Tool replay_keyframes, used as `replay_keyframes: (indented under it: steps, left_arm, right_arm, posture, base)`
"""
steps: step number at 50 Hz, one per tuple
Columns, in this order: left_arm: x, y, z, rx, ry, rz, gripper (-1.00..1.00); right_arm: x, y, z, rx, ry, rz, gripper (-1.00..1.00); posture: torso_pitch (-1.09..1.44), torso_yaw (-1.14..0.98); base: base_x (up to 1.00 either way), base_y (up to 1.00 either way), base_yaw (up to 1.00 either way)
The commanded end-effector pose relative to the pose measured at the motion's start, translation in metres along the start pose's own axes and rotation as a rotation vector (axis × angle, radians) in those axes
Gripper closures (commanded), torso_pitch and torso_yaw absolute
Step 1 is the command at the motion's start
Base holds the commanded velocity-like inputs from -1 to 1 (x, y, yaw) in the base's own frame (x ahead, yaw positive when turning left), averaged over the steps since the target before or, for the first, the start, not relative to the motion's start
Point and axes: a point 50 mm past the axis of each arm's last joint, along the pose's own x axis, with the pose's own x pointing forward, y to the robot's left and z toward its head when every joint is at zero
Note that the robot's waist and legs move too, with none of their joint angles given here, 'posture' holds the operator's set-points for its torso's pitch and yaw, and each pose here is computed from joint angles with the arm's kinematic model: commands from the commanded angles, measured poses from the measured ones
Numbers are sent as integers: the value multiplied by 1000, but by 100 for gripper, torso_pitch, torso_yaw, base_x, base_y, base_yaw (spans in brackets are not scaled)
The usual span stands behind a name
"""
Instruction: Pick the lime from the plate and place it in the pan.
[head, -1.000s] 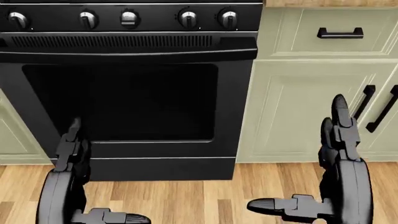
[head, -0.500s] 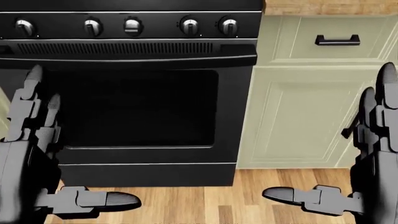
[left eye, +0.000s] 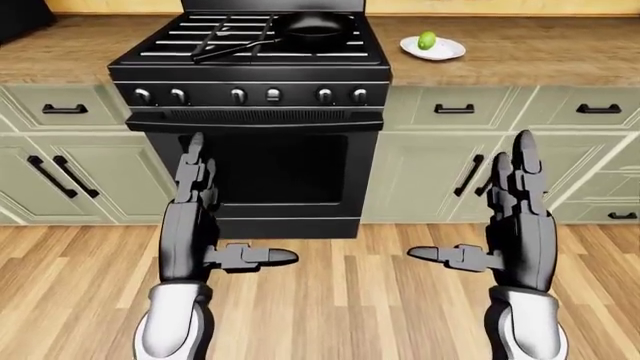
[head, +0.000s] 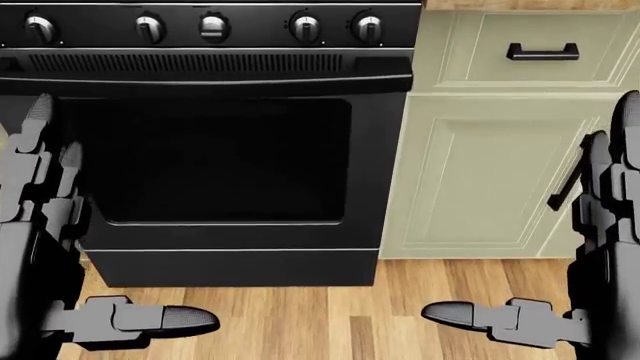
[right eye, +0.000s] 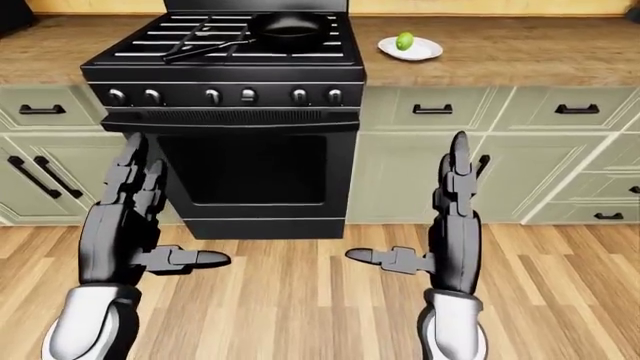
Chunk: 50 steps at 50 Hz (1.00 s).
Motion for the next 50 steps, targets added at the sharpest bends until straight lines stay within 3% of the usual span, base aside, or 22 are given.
replay_keyframes:
  steps: [1, 50]
  left_arm:
    - [-1, -1, 14, 5, -79, -1, -100]
    - [-3, 1, 31, 9, -114, 7, -100]
  right_arm:
    - [2, -1, 14, 0, -79, -7, -100]
    - [3, -2, 21, -10, -92, -12, -100]
  posture:
    - [0, 0]
    - [0, 0]
  base:
    - [5, 0, 0]
    - [19, 0, 0]
